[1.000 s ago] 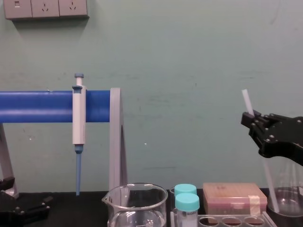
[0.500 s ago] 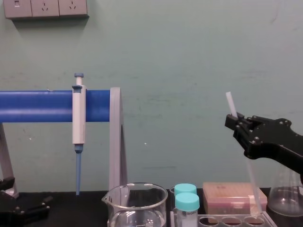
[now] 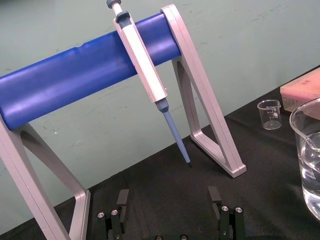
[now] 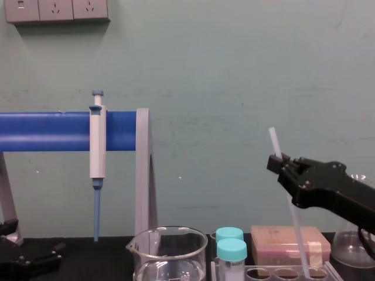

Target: Pick up the stirring rod with one hand, then place it down.

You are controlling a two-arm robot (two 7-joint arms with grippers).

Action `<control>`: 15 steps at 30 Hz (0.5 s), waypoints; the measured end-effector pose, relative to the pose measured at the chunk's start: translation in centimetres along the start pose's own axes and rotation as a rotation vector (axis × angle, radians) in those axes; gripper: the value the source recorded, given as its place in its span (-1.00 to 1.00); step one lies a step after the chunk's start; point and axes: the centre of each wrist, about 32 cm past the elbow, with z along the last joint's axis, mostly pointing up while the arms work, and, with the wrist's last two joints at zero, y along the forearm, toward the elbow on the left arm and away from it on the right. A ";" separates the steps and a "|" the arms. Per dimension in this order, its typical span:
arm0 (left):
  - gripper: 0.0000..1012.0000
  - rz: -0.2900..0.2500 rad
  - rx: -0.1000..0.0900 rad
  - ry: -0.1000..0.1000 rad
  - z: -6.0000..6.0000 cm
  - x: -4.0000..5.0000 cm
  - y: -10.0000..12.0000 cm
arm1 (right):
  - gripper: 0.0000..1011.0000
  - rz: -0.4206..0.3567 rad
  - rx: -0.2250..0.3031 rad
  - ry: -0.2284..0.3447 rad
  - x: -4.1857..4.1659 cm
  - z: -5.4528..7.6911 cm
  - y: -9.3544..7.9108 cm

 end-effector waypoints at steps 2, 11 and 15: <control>0.98 0.000 0.000 0.000 0.0 0.00 0.0 | -0.86 0.004 -0.005 0.015 0.06 -0.2 0.0; 0.98 0.000 0.000 0.000 0.0 0.00 0.0 | -0.86 0.014 -0.027 0.074 0.21 -1.2 0.0; 0.98 0.000 0.000 0.000 0.0 0.00 0.0 | -0.86 0.011 -0.035 0.088 0.13 -1.5 -0.2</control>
